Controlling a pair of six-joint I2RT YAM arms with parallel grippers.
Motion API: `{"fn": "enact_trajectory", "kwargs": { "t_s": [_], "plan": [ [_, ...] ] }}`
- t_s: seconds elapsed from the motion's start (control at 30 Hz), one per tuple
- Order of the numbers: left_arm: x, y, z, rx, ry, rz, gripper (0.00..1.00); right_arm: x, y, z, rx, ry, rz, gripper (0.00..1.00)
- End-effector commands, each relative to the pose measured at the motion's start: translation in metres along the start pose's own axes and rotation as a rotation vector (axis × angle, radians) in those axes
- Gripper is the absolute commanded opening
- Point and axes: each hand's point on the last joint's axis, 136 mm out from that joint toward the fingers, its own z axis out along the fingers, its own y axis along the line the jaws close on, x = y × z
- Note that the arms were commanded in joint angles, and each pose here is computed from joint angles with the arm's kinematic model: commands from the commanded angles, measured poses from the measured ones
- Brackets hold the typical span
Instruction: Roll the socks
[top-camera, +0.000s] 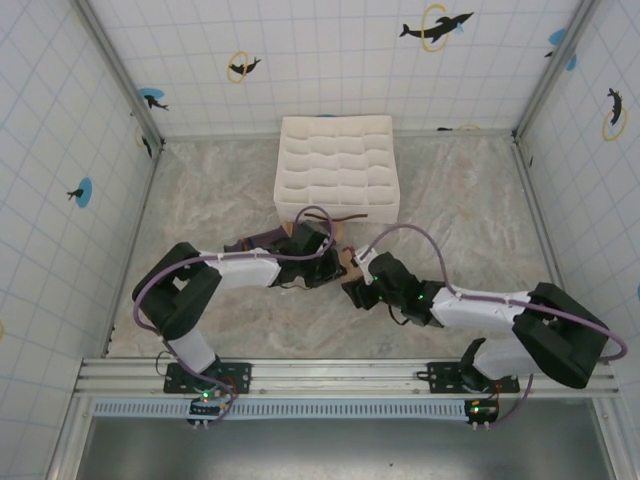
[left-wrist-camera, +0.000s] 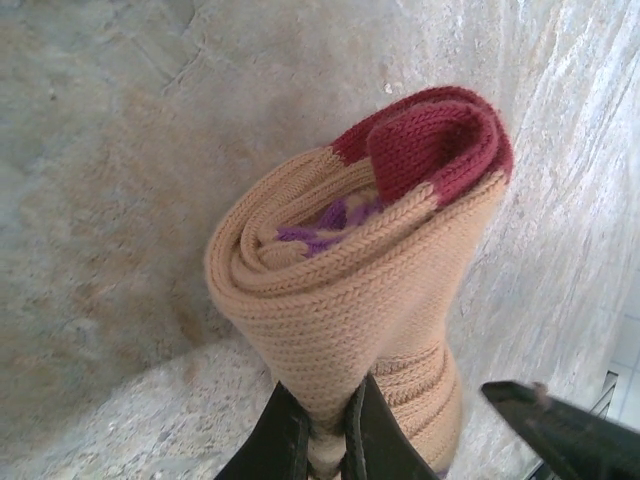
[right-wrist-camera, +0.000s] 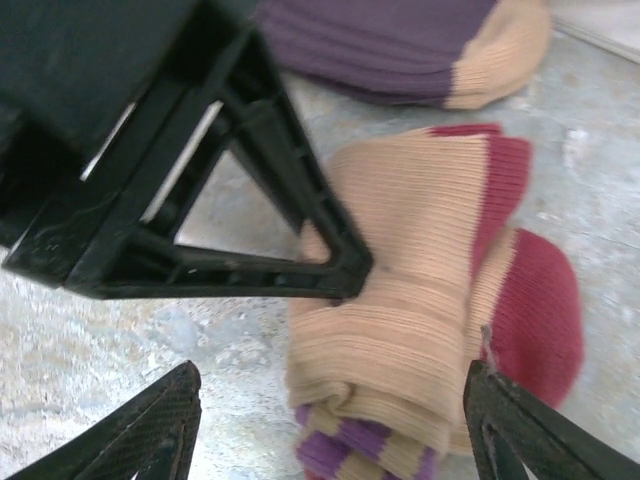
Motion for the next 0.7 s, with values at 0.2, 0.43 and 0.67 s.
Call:
{"fn": "enact_trajectory", "kwargs": {
  "t_s": [0.2,0.43,0.67],
  "plan": [
    [0.012,0.029,-0.007,-0.088,0.027,-0.030,0.00,-0.010,0.001,0.027,0.133,-0.008,-0.162,0.65],
    [0.014,0.029,-0.008,-0.075,0.023,-0.026,0.12,0.011,-0.008,0.035,0.146,0.015,-0.117,0.33],
    [0.012,0.007,-0.011,0.028,0.023,0.028,0.55,0.041,-0.014,0.031,-0.049,0.035,0.140,0.15]
  ]
}}
